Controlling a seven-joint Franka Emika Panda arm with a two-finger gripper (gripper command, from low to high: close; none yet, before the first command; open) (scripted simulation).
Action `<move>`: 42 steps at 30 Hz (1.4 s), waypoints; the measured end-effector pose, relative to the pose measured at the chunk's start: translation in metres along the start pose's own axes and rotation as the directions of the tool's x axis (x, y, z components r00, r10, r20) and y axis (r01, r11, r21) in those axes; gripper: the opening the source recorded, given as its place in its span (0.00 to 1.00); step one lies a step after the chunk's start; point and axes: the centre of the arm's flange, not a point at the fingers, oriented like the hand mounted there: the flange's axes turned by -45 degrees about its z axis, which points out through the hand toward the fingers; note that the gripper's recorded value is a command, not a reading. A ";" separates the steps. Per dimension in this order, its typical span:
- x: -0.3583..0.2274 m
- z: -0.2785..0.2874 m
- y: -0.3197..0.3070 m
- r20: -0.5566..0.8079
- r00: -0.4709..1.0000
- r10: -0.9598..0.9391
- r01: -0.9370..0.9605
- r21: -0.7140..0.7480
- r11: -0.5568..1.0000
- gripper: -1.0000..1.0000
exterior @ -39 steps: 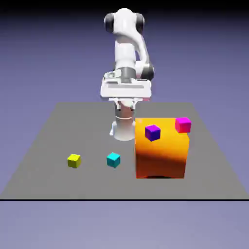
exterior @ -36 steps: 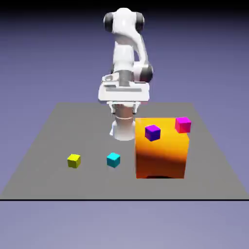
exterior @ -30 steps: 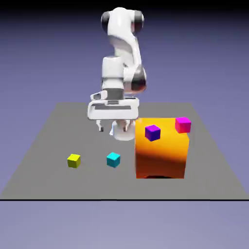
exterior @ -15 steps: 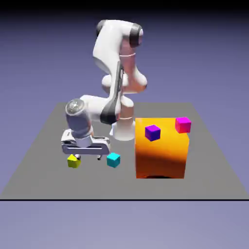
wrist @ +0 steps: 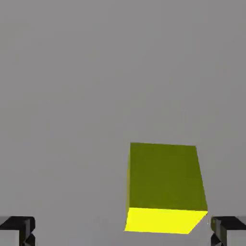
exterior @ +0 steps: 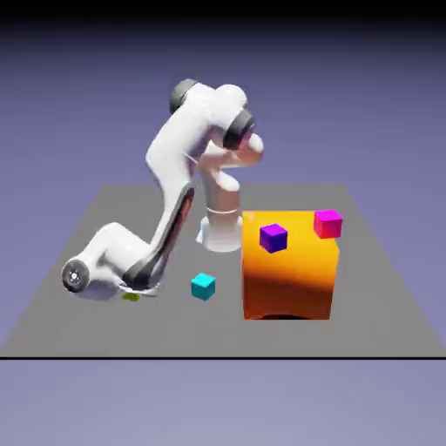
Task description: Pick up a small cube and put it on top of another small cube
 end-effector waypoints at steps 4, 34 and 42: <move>0.006 0.008 0.012 0.083 0.996 0.022 -0.023 0.009 1.000 0.50; -0.094 -0.082 -0.280 -0.134 0.991 -0.002 0.057 0.406 0.912 0.00; -0.212 -0.101 -0.377 -0.105 0.993 0.062 0.000 0.508 0.861 0.00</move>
